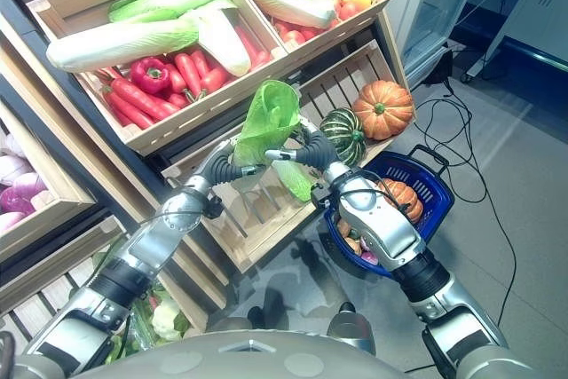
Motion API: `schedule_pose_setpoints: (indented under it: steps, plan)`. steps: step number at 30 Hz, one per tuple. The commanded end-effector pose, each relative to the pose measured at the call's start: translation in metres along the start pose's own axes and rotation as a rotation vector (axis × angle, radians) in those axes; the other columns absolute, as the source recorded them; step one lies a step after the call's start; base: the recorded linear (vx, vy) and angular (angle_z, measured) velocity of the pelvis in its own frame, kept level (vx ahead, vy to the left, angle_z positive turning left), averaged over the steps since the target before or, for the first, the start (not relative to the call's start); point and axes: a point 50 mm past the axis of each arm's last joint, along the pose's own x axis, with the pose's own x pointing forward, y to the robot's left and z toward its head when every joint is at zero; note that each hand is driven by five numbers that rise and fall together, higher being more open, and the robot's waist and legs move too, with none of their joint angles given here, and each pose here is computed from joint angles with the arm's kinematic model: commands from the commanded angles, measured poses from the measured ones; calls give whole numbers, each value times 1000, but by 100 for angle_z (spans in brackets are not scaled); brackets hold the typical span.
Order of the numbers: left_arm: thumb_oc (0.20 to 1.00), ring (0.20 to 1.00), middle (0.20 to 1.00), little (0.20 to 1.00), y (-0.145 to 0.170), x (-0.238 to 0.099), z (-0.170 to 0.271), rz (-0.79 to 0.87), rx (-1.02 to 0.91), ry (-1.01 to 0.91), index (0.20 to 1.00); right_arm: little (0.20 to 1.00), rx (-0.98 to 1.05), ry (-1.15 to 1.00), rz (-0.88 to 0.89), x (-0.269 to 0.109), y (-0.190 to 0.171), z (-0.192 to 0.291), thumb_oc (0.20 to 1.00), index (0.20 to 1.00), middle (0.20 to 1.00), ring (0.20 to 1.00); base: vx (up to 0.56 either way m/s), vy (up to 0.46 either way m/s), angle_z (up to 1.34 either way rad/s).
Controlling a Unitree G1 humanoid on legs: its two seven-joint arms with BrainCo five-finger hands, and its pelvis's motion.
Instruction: Pick up fruits and vegetables into the basket
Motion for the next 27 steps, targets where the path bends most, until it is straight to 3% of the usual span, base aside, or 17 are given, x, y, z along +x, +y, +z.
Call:
schedule_pose_setpoints:
  steps: [1,10,19,27]
  plan:
    - [200,200,200,200,12,24,56,53,93,-247,200,1000,24,-130,115,16,29,29,1000,1000,1000,1000,-31,8,1]
    - [200,200,200,200,10,30,68,74,195,-284,200,1000,4,-124,112,19,33,28,1000,1000,1000,1000,0,0,0]
    - [200,200,200,200,7,32,80,142,342,-337,200,1000,-81,-63,-4,22,25,12,1000,1000,1000,1000,0,0,0]
    - [200,200,200,200,-1,35,82,104,343,-318,200,1000,-58,-51,26,22,29,8,1000,1000,1000,1000,-3,1,-1]
